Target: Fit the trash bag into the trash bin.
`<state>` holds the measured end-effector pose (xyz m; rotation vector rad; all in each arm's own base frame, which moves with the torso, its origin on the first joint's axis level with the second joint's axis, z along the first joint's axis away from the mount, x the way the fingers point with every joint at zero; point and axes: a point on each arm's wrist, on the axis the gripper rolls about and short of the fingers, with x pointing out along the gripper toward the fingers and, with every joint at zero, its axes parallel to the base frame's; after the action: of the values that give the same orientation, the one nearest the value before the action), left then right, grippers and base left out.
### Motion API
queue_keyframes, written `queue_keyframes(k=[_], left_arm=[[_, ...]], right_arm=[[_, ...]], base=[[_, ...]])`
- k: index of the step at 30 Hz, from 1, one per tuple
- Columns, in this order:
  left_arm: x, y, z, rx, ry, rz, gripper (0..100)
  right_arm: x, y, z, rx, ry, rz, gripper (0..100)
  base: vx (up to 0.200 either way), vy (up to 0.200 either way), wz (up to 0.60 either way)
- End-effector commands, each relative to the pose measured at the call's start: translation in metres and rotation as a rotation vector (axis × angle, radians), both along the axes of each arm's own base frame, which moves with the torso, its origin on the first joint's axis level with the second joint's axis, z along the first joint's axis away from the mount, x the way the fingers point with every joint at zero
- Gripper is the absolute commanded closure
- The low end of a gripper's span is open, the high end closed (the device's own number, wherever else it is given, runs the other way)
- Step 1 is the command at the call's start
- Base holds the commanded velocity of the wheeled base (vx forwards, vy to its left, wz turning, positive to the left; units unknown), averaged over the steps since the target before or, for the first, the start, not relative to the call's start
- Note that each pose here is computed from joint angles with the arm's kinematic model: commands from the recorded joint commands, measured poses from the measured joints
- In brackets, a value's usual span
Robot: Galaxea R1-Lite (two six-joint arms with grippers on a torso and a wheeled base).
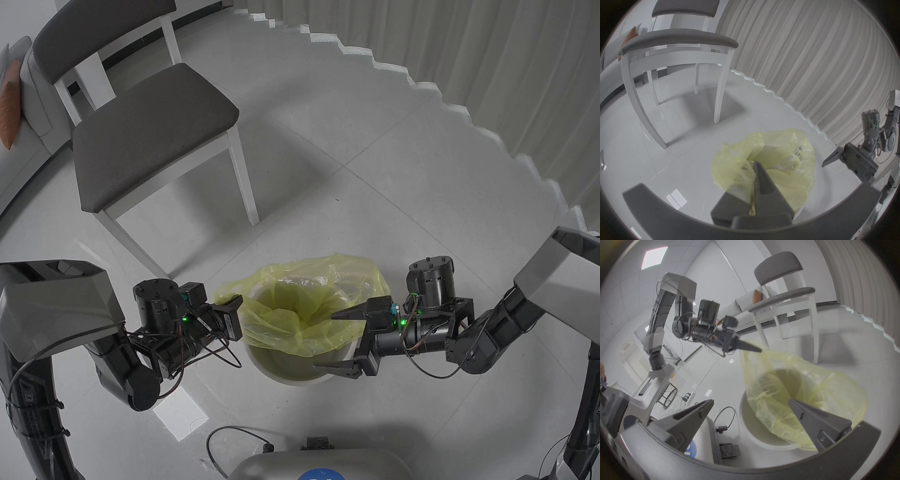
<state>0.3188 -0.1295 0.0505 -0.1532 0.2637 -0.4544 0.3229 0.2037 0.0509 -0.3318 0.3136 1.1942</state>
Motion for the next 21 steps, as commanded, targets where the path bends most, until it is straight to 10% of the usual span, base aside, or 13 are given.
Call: queue_keyframes(k=[1, 21], left_arm=[[-0.003, -0.006, 0.005, -0.005, -0.017, -0.019, 100], [-0.013, -0.011, 0.017, -0.045, -0.028, -0.048, 100]], right_arm=[[-0.001, 0.008, -0.029, -0.040, 0.004, 0.037, 0], [0.011, 0.015, -0.044, -0.082, -0.093, 0.079, 0]], base=[[0.000, 0.000, 0.00], [0.000, 0.000, 0.00]])
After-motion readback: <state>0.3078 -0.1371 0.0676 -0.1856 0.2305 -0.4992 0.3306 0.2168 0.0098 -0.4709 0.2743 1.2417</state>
